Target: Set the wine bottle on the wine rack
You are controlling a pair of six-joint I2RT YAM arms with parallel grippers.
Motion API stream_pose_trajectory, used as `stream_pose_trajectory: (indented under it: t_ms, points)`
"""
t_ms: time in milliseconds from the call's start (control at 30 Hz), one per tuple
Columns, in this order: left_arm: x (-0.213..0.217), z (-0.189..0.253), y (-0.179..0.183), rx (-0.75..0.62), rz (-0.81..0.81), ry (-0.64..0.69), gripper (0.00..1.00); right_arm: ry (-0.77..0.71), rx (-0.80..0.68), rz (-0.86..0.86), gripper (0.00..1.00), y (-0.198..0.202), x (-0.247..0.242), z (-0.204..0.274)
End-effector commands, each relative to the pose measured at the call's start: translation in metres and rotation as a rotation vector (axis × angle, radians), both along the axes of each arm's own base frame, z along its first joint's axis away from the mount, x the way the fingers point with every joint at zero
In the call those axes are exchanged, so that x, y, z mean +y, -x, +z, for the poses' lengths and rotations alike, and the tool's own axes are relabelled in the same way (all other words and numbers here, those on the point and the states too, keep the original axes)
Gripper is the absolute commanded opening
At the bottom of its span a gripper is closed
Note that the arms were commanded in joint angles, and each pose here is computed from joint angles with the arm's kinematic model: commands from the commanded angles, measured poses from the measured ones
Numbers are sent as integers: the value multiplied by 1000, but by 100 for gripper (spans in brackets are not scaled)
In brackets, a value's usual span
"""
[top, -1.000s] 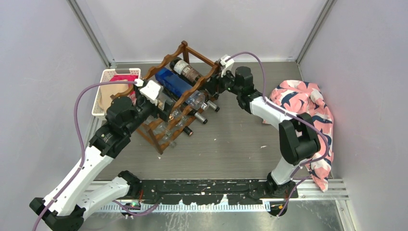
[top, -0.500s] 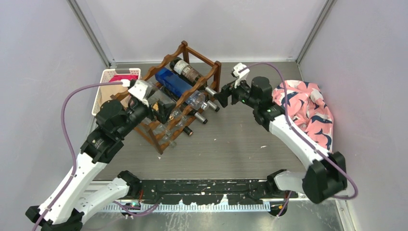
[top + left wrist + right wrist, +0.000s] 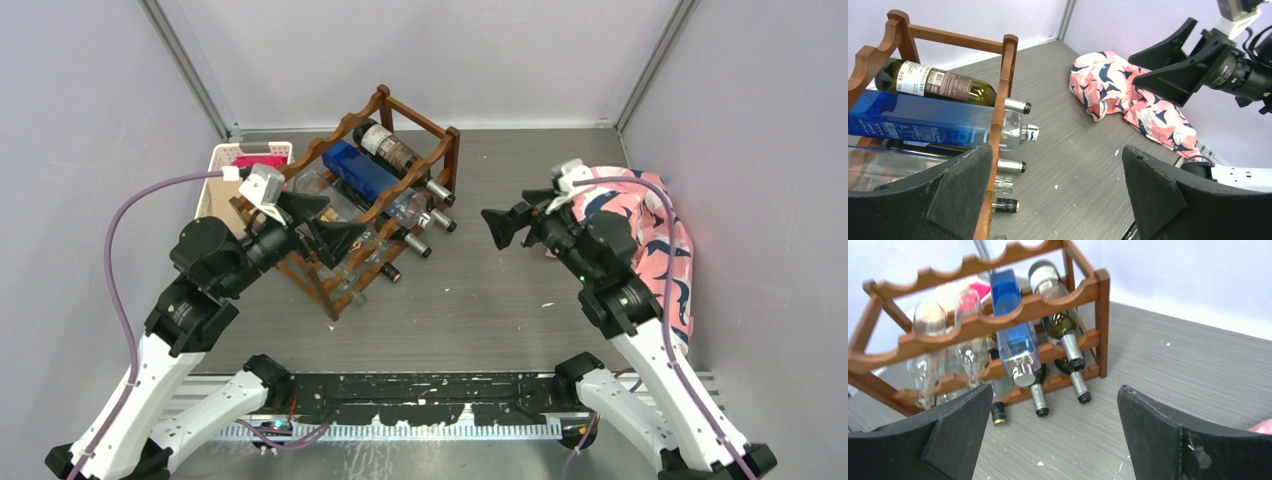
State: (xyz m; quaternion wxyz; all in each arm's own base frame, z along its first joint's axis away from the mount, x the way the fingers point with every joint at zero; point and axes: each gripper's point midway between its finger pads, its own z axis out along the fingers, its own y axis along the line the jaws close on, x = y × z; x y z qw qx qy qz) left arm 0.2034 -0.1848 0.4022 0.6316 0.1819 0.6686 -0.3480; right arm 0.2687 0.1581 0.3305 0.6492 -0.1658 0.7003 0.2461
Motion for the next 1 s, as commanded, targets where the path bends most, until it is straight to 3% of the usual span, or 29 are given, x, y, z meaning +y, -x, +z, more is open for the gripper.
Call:
stream_pose_trajectory:
  t_ms: [0, 367, 500, 800, 967]
  points:
    - [5, 31, 17, -3, -16, 104, 100, -175, -52, -123, 100, 13, -24, 42]
    - [17, 46, 28, -8, 1, 70, 100, -417, -37, -404, 100, 25, -79, 98]
    - [21, 49, 30, -19, 13, 54, 100, -441, -67, -430, 100, 29, -86, 109]
    - [23, 47, 30, -25, 18, 27, 100, -339, 37, -433, 100, 15, -77, 91]
    - [24, 41, 26, -19, 31, -2, 100, -182, 76, -255, 100, 17, -47, 82]
